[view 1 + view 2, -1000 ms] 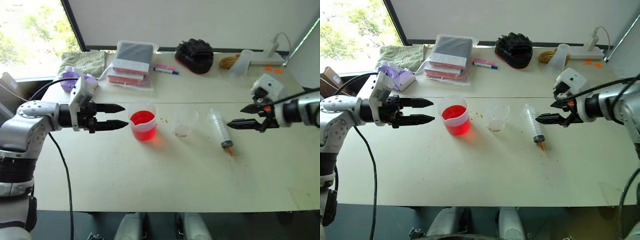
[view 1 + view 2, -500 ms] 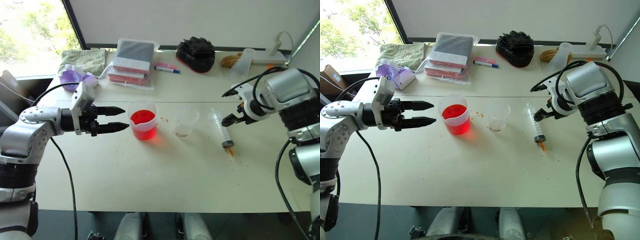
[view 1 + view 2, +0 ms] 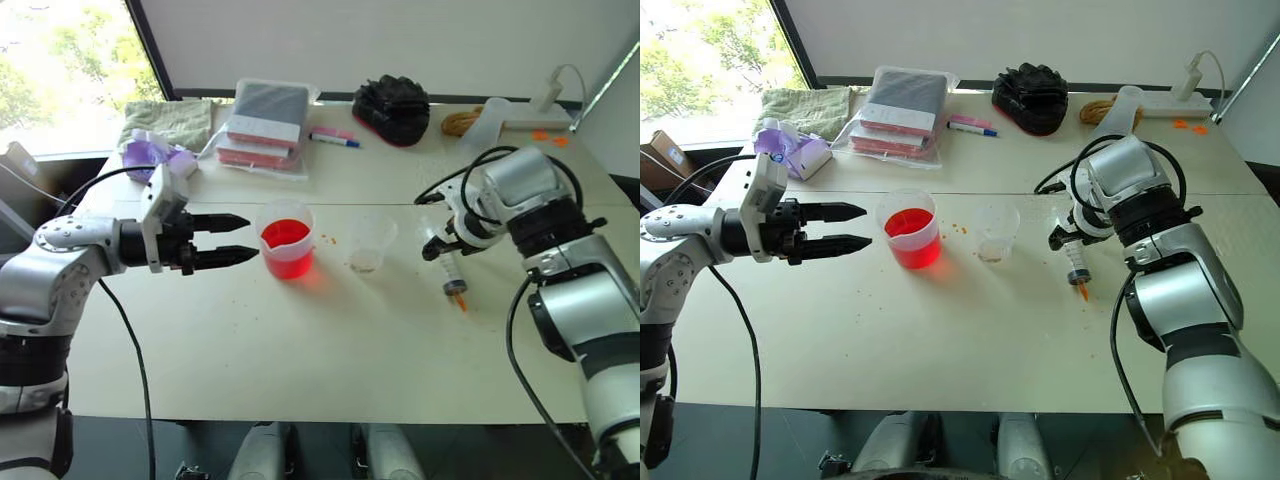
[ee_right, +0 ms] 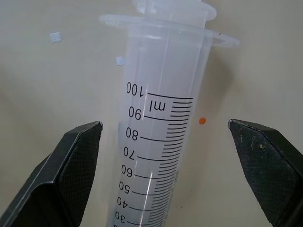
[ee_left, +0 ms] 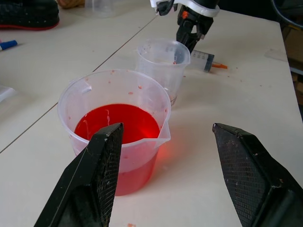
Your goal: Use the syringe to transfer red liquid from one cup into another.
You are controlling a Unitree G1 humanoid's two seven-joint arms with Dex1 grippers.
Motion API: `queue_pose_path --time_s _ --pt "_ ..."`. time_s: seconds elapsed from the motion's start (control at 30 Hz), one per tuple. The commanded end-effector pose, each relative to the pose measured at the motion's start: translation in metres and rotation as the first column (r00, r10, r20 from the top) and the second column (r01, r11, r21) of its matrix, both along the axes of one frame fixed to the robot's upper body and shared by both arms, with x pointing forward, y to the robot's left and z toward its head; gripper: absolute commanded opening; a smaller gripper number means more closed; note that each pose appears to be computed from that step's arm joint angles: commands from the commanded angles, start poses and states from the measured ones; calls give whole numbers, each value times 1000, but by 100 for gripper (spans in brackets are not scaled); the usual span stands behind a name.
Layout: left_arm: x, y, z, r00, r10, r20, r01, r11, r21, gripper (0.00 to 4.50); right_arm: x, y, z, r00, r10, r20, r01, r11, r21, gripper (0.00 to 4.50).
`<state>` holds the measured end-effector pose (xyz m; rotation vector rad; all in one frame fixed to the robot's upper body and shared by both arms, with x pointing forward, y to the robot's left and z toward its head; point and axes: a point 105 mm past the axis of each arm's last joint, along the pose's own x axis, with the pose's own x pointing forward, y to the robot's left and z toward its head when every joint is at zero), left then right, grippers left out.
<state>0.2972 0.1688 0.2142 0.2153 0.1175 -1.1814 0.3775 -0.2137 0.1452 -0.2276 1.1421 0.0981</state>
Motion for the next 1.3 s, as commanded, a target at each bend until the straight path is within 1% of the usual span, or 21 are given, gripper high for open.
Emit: queue_pose_path --time_s 0.03,0.1,0.2,0.23,0.43,0.47,0.5,0.6,0.63,0.7,0.73,0.77,0.8,0.83,0.87,0.9,0.93,1.03,1.07,1.17,1.3 --pt "-4 1 14 998 5 61 -5 1000 4 313 6 -1 13 998 -31 46 31 1000 5 394" --pt "-4 2 15 998 12 66 -13 1000 6 313 7 2 13 998 -30 48 29 999 19 317" --pt "-1 3 17 997 27 75 -27 1000 4 313 8 6 13 998 -31 47 29 999 36 163" --pt "0 4 18 997 30 78 -31 1000 1 313 8 7 13 998 -30 48 28 999 41 141" --pt "1 7 26 994 51 93 -49 999 -17 313 10 9 24 995 -16 98 11 998 59 141" --pt "1 9 29 994 58 96 -56 998 -25 313 12 10 32 991 -1 136 -8 998 67 141" --pt "3 11 33 993 71 97 -67 997 -45 313 17 7 48 975 24 222 -36 998 53 141" --pt "5 15 42 991 87 97 -79 993 -86 313 30 11 95 865 109 490 -127 992 4 141" --pt "7 15 46 991 88 98 -78 992 -100 313 31 20 113 806 139 576 -179 984 12 141" --pt "12 13 60 990 90 111 -74 988 -138 313 32 45 162 584 197 788 -306 952 -11 141" --pt "14 13 66 989 93 117 -75 986 -150 313 29 55 178 495 212 843 -344 938 -34 141" --pt "16 14 71 988 95 124 -75 984 -158 313 26 65 188 433 224 873 -381 923 -48 141" --pt "18 15 77 986 100 131 -77 983 -169 313 20 82 201 327 236 915 -448 891 -69 141" --pt "19 16 83 985 105 140 -80 981 -177 313 8 103 209 224 237 945 -542 836 -81 141" --pt "21 16 87 983 108 145 -81 980 -183 313 -2 116 214 150 227 962 -601 793 -93 141" --pt "19 19 89 983 111 148 -83 979 -186 313 -10 126 216 105 218 970 -635 766 -104 141" --pt "20 18 97 980 116 161 -85 978 -191 313 -19 141 215 42 199 979 -691 714 -115 141" --pt "19 21 121 973 122 197 -84 978 -190 313 -41 174 206 -8 60 998 -845 533 -39 141" --pt "19 23 127 970 132 206 -92 977 -191 313 -45 180 205 -16 21 1000 -872 489 -25 141" --pt "18 31 142 965 148 215 -105 974 -201 313 -54 198 204 -41 -42 998 -912 410 -20 141" --pt "16 34 148 962 163 221 -122 975 -188 313 -51 227 170 -11 -35 999 -939 344 2 141"
